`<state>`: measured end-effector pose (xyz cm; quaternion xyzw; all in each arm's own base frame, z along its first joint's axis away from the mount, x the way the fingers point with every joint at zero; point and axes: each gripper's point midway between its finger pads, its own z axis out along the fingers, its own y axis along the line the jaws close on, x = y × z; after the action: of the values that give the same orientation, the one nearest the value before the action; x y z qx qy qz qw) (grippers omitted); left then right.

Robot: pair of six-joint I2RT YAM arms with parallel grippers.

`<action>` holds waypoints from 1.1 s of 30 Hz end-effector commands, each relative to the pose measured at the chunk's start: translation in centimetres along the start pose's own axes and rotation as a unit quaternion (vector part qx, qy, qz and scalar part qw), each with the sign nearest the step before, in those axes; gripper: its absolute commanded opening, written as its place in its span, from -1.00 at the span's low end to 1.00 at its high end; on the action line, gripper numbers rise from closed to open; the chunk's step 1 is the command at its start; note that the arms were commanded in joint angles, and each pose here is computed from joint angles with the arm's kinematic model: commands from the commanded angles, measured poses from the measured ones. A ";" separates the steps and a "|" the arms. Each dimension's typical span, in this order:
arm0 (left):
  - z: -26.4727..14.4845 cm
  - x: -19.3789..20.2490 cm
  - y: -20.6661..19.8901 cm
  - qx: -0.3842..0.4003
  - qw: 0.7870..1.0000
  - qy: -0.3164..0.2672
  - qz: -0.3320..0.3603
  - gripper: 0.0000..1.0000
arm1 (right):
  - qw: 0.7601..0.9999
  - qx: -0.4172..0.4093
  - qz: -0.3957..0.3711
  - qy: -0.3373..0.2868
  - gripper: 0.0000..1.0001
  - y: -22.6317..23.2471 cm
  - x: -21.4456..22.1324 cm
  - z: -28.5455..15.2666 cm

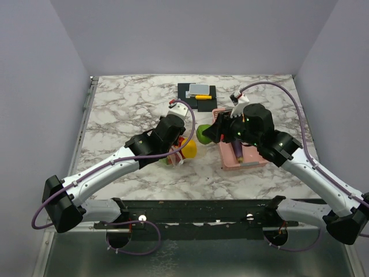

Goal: Place the food in the zip-top bag and seal the zipper
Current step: Place the fake vegetable in the zipper food storage bag.

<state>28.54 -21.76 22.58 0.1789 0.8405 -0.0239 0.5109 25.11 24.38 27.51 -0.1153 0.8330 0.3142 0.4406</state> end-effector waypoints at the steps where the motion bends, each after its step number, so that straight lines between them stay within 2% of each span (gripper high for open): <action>1: -0.1 -0.3 0.2 -0.001 1.000 -0.008 -0.007 -1.00 | 0.999 -0.034 -0.010 -0.026 -0.59 3.4 -1.5 1.0; 12: -0.3 -0.4 0.3 0.000 1.000 -0.011 -0.009 -1.00 | 0.999 -0.010 -0.036 -0.004 -0.57 5.9 1.0 5.7; 19: -0.4 -0.5 0.4 -0.001 1.000 -0.013 -0.010 -1.00 | 0.999 0.017 -0.040 -0.008 -0.57 5.4 1.4 7.8; 33: -0.5 -0.6 0.3 0.003 1.000 -0.014 -0.011 -1.00 | 0.997 0.070 0.002 -0.029 -0.58 3.9 2.1 12.1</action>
<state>28.52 -21.74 22.65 0.1784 0.8401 -0.0245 0.5116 28.37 34.46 21.26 -0.1184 0.8533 0.2573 0.4378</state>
